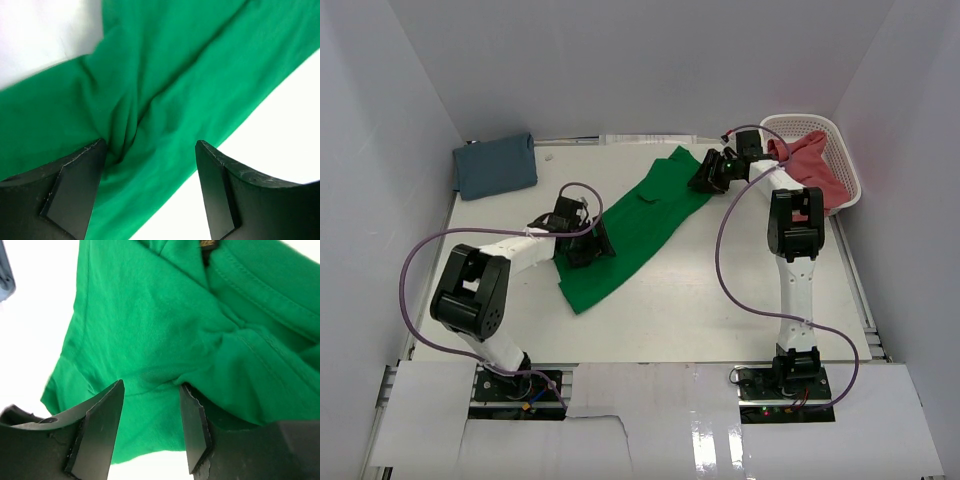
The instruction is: Fold and stack the t-shirts
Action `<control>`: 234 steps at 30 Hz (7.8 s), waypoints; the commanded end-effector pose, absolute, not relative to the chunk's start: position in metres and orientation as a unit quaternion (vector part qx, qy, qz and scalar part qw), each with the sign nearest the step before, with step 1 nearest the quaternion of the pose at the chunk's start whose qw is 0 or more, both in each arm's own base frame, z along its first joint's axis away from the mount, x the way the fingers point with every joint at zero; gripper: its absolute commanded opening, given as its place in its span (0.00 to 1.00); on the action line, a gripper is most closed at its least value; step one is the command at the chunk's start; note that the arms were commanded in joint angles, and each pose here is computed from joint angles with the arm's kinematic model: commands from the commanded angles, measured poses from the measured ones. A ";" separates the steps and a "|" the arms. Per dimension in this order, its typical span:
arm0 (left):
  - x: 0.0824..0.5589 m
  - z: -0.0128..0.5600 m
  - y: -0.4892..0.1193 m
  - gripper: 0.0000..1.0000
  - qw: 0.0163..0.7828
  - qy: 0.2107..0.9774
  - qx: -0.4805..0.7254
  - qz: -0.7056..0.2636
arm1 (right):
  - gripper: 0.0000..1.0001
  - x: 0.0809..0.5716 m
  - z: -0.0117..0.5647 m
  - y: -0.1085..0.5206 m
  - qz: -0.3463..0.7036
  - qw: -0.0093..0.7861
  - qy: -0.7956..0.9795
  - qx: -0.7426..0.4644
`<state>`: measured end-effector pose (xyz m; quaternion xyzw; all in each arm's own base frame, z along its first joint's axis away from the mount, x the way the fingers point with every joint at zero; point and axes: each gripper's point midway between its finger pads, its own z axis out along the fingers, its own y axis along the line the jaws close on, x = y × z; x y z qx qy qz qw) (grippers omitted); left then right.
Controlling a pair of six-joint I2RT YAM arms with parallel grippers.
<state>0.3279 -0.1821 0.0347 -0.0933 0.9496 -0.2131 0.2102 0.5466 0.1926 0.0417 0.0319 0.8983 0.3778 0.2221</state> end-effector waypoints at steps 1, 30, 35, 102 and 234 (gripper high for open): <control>0.245 -0.003 -0.168 0.84 0.073 0.976 -0.122 -0.167 | 0.56 0.556 0.020 0.191 0.374 0.213 0.902 0.043; 0.110 0.002 -0.260 0.84 -0.040 0.965 -0.084 -0.246 | 0.62 0.611 0.054 0.256 0.544 0.249 0.798 0.073; 0.108 0.002 -0.293 0.84 -0.050 0.966 -0.054 -0.248 | 0.64 0.619 0.070 0.258 0.550 0.263 0.790 0.066; 0.089 0.046 -0.203 0.89 0.013 0.951 -0.057 -0.305 | 0.71 0.066 0.035 0.223 0.477 0.014 0.877 0.047; 0.295 0.139 -0.241 0.00 0.162 0.923 -0.094 -0.337 | 0.08 0.230 0.134 0.252 0.426 0.152 0.892 0.003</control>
